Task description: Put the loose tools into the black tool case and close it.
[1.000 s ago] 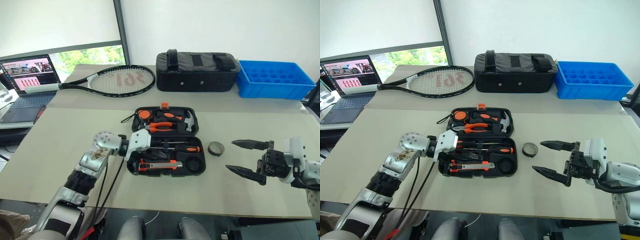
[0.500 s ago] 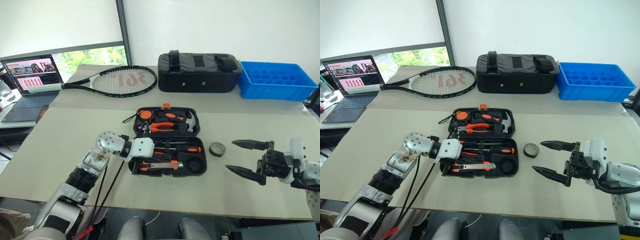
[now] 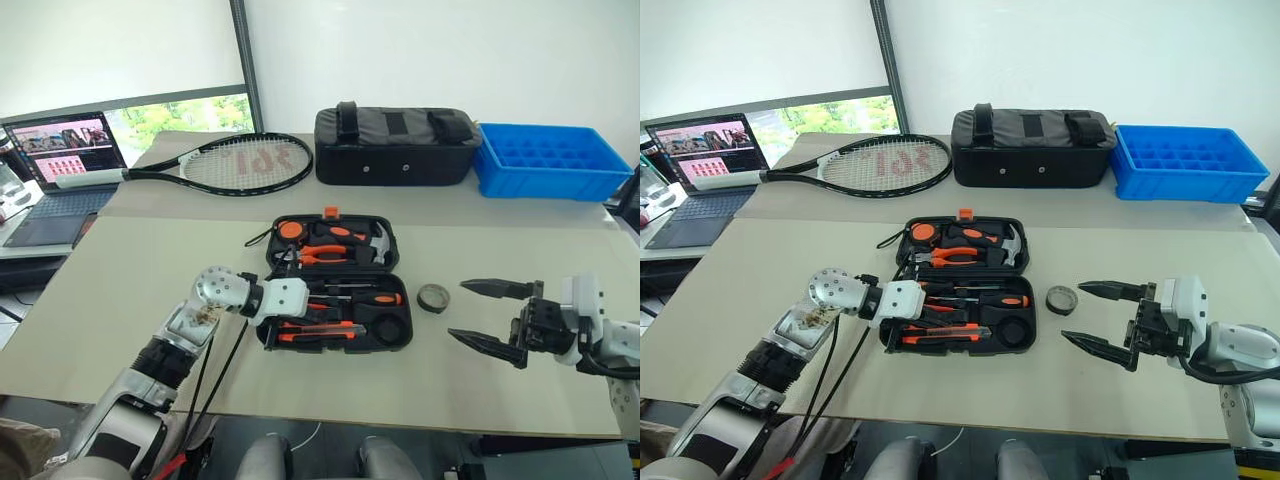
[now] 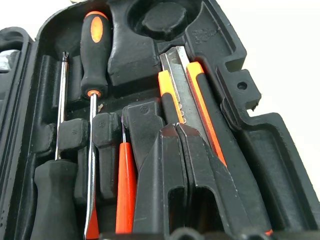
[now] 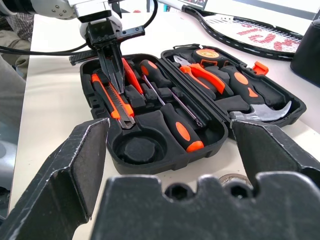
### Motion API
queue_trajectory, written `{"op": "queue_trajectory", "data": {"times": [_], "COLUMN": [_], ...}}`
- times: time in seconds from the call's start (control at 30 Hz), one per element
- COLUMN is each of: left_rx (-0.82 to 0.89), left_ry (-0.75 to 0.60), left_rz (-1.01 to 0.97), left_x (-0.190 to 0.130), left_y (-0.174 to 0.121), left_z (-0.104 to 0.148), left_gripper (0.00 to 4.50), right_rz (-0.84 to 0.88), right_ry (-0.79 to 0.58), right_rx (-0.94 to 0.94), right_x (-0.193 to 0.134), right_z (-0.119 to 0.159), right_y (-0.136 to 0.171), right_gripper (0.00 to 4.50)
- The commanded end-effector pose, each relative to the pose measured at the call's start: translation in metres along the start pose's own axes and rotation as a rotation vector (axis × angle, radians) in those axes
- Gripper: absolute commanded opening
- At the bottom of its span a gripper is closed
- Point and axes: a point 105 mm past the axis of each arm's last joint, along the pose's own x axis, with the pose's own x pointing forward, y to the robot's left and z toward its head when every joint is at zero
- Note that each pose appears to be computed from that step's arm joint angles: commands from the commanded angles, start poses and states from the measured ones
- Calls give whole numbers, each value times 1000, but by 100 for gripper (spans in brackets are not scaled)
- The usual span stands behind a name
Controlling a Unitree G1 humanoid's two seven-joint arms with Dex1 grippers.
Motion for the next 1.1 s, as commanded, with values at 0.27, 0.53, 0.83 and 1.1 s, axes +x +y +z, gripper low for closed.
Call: {"op": "queue_trajectory", "data": {"times": [0.27,0.53,0.83,1.1], "left_rx": [-164,-325,-367,-351], "left_ry": [-197,-271,-193,-202], "left_rz": [344,318,223,168], "left_x": [-62,-114,-151,-152], "left_y": [36,12,-11,-15], "left_z": [39,58,58,63], "left_gripper": [31,313,444,444], "right_rz": [11,16,32,44], "right_ry": [148,330,479,530], "right_rx": [-57,-87,-141,-135], "right_x": [6,12,14,17], "right_z": [-10,-29,-45,-48], "right_y": [-22,-39,-52,-59], "right_gripper": [450,450,450,450]}}
